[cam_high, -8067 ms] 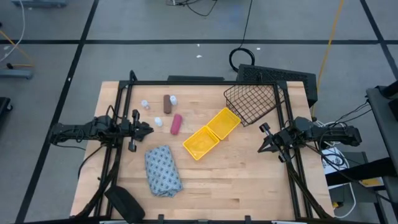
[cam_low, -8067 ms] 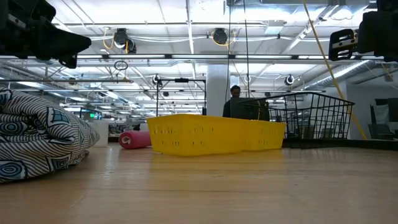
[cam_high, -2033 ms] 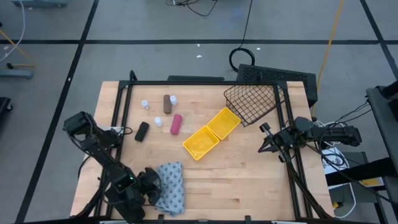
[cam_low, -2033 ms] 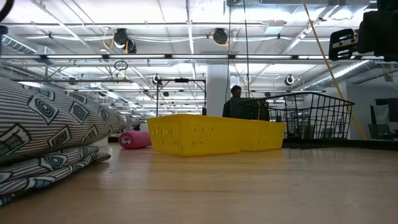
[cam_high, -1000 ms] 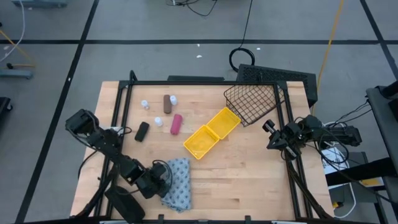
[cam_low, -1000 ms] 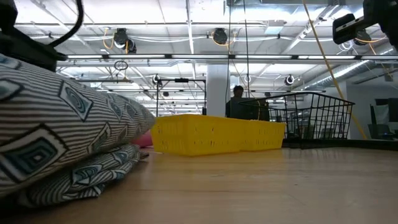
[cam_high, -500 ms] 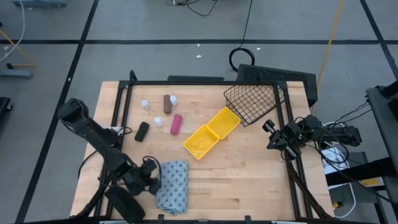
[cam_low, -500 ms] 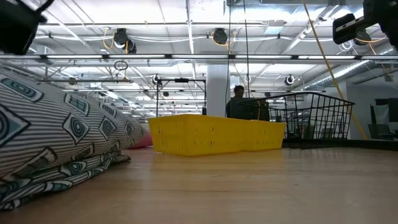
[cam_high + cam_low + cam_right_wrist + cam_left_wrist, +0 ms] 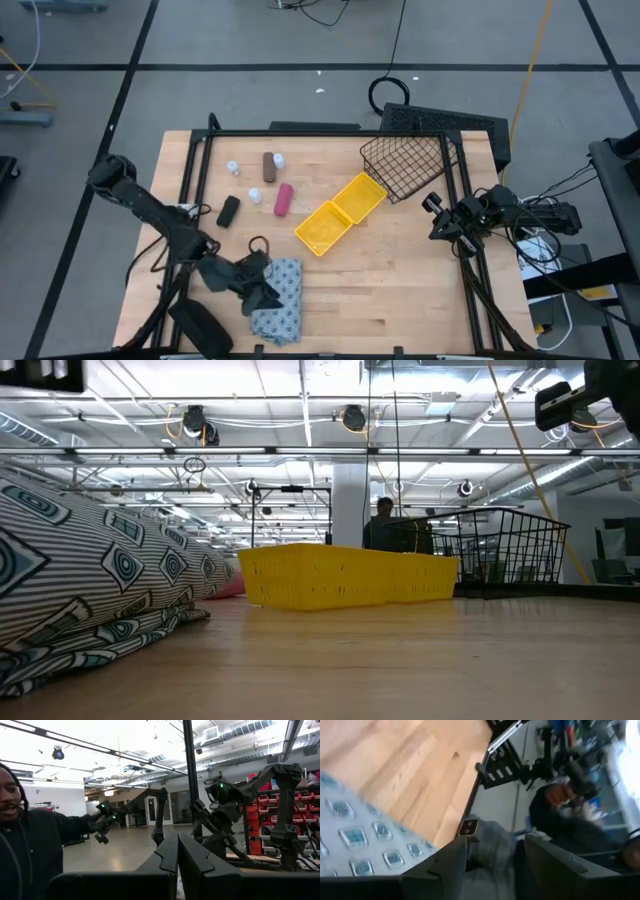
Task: Pick & place medical supplies in basket/bin
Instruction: Put the hospital gown into the black wire basket
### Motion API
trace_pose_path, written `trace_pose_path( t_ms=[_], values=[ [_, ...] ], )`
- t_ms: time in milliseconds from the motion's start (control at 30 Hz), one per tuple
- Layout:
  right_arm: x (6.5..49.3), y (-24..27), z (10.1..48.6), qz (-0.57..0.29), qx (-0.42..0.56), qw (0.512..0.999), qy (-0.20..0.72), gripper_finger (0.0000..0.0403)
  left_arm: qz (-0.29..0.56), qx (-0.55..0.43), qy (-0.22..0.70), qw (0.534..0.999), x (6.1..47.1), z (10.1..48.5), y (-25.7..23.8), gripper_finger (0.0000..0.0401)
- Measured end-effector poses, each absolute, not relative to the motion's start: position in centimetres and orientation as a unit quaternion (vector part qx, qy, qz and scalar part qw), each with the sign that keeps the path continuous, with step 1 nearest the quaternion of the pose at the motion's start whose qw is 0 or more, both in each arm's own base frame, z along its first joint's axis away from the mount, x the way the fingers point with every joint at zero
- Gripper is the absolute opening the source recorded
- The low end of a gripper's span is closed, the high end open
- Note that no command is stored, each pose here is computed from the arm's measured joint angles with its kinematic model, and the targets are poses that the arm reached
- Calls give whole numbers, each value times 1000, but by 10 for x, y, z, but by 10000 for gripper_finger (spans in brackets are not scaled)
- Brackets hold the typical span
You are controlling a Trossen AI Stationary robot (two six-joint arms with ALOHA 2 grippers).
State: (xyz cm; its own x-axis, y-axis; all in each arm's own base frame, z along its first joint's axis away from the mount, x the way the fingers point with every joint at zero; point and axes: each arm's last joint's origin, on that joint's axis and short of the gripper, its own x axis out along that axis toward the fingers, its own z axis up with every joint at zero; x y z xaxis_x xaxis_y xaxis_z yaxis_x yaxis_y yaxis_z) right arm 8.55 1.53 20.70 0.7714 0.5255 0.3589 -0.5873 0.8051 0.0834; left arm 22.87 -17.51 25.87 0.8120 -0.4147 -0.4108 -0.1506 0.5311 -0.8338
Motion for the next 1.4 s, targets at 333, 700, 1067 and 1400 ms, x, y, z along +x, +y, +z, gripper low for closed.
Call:
trace_pose_path(
  t_ms=[333,700,1067,1400],
  values=[
    [86,15,207,297,96,937,-159,0,-48,-316,431,844,285,307,-199,209],
    [86,15,206,294,82,939,-160,0,1,-245,576,780,327,278,-261,209],
    [87,15,205,291,75,941,-158,0,116,-139,574,798,329,237,-310,209],
    [87,15,203,289,75,942,-150,0,128,-86,623,767,315,188,-336,209]
  ],
)
